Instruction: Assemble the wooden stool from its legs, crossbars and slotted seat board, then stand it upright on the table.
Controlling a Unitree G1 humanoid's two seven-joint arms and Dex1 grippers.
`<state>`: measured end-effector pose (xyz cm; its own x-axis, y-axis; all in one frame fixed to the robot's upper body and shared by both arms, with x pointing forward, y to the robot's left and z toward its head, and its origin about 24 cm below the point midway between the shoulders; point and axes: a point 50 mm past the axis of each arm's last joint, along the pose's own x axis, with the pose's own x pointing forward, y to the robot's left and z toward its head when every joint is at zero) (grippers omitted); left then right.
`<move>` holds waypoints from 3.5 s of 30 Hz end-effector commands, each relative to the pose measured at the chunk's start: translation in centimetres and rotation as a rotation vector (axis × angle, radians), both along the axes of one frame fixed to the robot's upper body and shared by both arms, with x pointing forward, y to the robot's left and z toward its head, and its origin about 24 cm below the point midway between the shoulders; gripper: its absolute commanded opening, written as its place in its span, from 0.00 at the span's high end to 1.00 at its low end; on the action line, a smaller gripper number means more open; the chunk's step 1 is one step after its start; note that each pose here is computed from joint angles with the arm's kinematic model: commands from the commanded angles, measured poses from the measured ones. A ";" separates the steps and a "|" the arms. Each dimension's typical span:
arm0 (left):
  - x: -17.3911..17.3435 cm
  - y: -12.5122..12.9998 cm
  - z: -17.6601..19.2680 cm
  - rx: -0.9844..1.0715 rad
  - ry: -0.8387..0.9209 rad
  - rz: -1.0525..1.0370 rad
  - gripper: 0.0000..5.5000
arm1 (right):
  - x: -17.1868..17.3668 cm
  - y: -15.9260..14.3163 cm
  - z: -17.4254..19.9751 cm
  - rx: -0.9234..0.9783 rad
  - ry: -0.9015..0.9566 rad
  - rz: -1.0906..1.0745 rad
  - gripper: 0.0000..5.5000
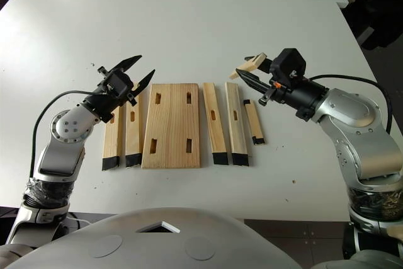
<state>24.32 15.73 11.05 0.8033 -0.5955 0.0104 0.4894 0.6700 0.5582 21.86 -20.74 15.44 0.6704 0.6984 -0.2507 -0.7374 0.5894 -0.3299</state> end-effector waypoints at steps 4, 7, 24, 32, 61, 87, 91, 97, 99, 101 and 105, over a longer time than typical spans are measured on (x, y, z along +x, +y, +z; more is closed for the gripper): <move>0.1 -0.2 0.2 0.007 -0.016 -0.008 0.60 | -2.0 0.1 -2.7 -0.153 0.052 0.145 0.76; 0.1 -0.3 0.3 0.012 -0.026 -0.013 0.60 | -2.6 -0.1 -3.6 -0.189 0.066 0.179 0.76; -0.1 -1.0 0.5 0.018 -0.051 -0.059 0.60 | -2.6 -0.5 -5.0 -0.281 0.007 0.230 0.76; -0.2 -1.2 0.5 0.024 -0.050 -0.074 0.60 | -3.0 -0.8 -5.6 -0.266 0.060 0.247 0.76; -0.2 -2.4 0.8 0.028 -0.043 -0.156 0.60 | -0.4 -2.1 -7.8 -0.179 0.428 0.313 0.76; 0.4 -3.1 1.2 0.048 -0.023 -0.256 0.60 | -0.4 -2.0 -14.6 -0.035 0.675 0.185 0.76; 0.4 -3.2 1.2 0.046 -0.020 -0.260 0.60 | -0.8 -1.6 -15.3 -0.030 0.673 0.162 0.67; 0.4 -3.2 1.2 0.041 -0.020 -0.248 0.60 | -1.4 -2.1 -15.6 -0.050 0.655 0.138 0.50; 0.5 -3.2 1.1 0.035 -0.023 -0.234 0.60 | -1.0 -2.3 -14.9 -0.047 0.621 0.129 0.45; 0.4 -3.2 1.1 0.030 -0.026 -0.225 0.60 | -0.7 -2.5 -13.7 -0.034 0.579 0.123 0.45; 0.4 -3.1 0.9 0.019 -0.032 -0.192 0.60 | -0.2 -2.7 -10.5 -0.001 0.479 0.122 0.45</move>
<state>24.71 12.54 11.99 0.6578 -0.7530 0.0177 0.6038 0.5412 0.5853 21.86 -22.67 3.80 0.3699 0.7847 -0.4975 -0.8798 0.4679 0.0839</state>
